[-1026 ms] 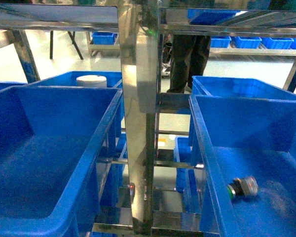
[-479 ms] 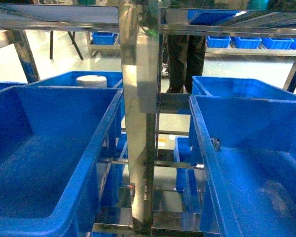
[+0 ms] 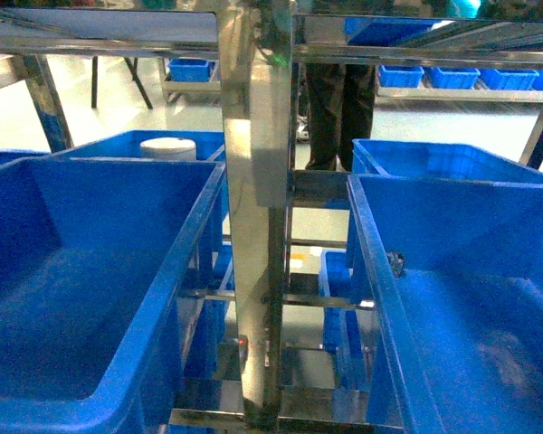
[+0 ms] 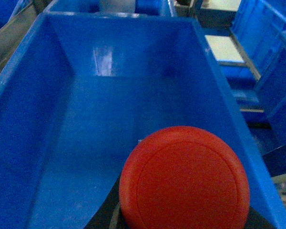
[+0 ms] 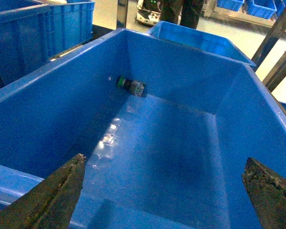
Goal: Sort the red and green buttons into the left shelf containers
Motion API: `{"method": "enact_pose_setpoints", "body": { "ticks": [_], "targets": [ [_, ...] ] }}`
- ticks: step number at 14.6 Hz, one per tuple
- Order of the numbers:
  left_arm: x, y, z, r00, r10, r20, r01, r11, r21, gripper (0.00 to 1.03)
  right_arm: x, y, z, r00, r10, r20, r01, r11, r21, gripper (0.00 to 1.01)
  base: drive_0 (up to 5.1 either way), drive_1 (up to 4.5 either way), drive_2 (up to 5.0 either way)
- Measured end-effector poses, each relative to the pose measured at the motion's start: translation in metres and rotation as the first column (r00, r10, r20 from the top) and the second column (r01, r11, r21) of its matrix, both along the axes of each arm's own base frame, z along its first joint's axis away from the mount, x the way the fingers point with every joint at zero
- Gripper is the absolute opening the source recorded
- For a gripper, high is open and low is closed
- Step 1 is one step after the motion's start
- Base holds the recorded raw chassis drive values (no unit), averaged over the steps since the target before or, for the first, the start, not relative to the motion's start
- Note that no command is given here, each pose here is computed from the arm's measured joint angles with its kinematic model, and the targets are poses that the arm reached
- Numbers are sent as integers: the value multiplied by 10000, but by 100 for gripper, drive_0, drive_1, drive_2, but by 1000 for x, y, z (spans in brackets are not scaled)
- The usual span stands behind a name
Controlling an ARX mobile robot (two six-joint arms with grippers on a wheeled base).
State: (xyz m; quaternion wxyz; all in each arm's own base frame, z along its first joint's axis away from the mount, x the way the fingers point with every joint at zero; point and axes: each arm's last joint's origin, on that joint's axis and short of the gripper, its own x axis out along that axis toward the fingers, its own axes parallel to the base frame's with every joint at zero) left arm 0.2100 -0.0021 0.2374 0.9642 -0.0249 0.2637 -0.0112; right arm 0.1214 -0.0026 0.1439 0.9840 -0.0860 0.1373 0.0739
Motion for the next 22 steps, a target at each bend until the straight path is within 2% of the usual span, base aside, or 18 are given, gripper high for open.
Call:
{"method": "enact_pose_setpoints", "body": {
  "ticks": [7, 8, 10, 12, 13, 15, 17, 19, 22],
  "targets": [
    [15, 5, -52, 9924, 20, -1233, 43, 9987, 512, 24, 0, 0, 0, 10000, 0, 4, 0, 10000, 0, 98, 0, 0, 0],
    [23, 6, -60, 9922, 52, -1245, 40, 9973, 732, 24, 0, 0, 0, 10000, 0, 0, 0, 10000, 0, 98, 0, 0, 0],
    [39, 5, -81, 9897, 145, -1427, -6, 9953, 970, 24, 0, 0, 0, 10000, 0, -4, 0, 10000, 0, 98, 0, 0, 0],
    [56, 5, -98, 9800, 101, -1988, 93, 9953, 968, 24, 0, 0, 0, 10000, 0, 0, 0, 10000, 0, 98, 0, 0, 0],
    [70, 6, -104, 9799, 141, -1991, 53, 9953, 965, 24, 0, 0, 0, 10000, 0, 0, 0, 10000, 0, 98, 0, 0, 0],
    [96, 10, -114, 9743, 137, -2247, 35, 9971, 763, 24, 0, 0, 0, 10000, 0, 0, 0, 10000, 0, 98, 0, 0, 0],
    [115, 19, -124, 9687, 456, -2440, -269, 9965, 797, 24, 0, 0, 0, 10000, 0, 0, 0, 10000, 0, 98, 0, 0, 0],
    [119, 23, -121, 9684, 637, -2410, -467, 9961, 754, 45, 0, 0, 0, 10000, 0, -4, 0, 10000, 0, 98, 0, 0, 0],
    [117, 22, -111, 9725, 563, -2258, -423, 9969, 666, 80, 0, 0, 0, 10000, 0, 0, 0, 10000, 0, 98, 0, 0, 0]
  ]
}}
